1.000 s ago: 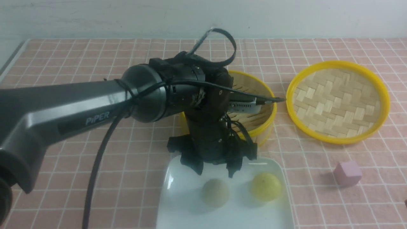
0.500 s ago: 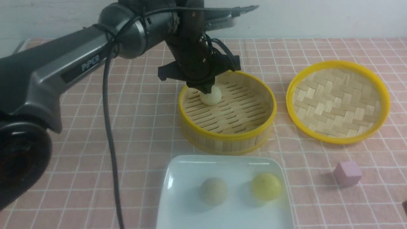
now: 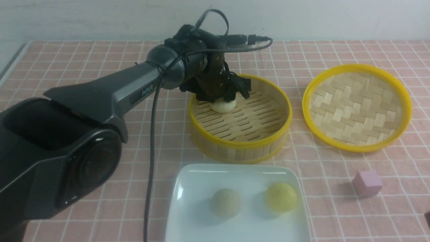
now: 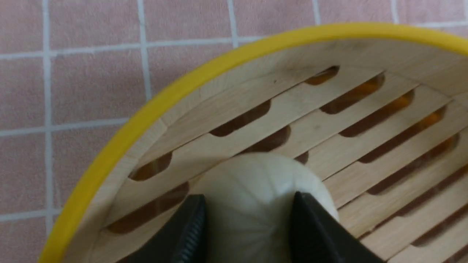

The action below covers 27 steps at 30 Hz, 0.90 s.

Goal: Put the steamed buns into the plate on the pink tablecloth.
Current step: 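Reach into the bamboo steamer and grasp a bun with the left gripper, then carry the bun from the bamboo steamer to the plate with the left gripper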

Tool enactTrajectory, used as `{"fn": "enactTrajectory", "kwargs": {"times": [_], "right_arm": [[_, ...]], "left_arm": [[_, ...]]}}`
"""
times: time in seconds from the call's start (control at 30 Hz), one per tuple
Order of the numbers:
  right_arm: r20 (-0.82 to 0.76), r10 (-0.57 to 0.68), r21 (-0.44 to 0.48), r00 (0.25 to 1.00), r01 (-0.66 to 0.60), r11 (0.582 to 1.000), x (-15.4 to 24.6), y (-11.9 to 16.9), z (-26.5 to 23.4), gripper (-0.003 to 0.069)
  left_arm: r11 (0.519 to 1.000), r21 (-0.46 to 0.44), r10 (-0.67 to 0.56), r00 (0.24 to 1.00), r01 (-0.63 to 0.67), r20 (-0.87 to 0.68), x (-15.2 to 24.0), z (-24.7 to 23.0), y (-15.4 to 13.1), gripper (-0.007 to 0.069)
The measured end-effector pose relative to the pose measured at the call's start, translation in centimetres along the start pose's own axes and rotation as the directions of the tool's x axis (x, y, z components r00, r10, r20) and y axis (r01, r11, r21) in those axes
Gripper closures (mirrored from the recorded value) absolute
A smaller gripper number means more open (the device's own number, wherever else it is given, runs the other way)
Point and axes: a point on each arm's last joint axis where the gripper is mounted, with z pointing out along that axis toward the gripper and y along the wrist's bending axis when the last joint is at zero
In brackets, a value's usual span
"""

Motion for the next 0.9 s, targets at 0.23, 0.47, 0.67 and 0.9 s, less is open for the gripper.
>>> {"fn": "enactTrajectory", "kwargs": {"times": [0.23, 0.47, 0.67, 0.9], "right_arm": [[-0.009, 0.0, 0.001, 1.0, 0.0, 1.0, 0.1, 0.0, 0.0, 0.0563], [-0.012, 0.0, 0.001, 1.0, 0.0, 1.0, 0.1, 0.0, 0.0, 0.0557], [-0.016, 0.001, 0.001, 1.0, -0.001, 1.0, 0.1, 0.0, 0.0, 0.055], [-0.016, 0.001, 0.0, 1.0, -0.001, 1.0, 0.1, 0.0, 0.0, 0.0543]], "left_arm": [[0.998, 0.053, 0.036, 0.995, -0.031, -0.093, -0.4, -3.4, -0.6, 0.0594], [0.978, 0.071, 0.204, 0.976, -0.199, -0.079, -2.9, -17.8, 0.0, 0.0599], [0.974, 0.085, 0.218, 0.969, -0.209, -0.115, 0.8, -25.2, 2.2, 0.0599], [0.98, 0.149, 0.187, 0.882, -0.134, -0.433, 11.6, -19.1, 2.4, 0.0596]]}}
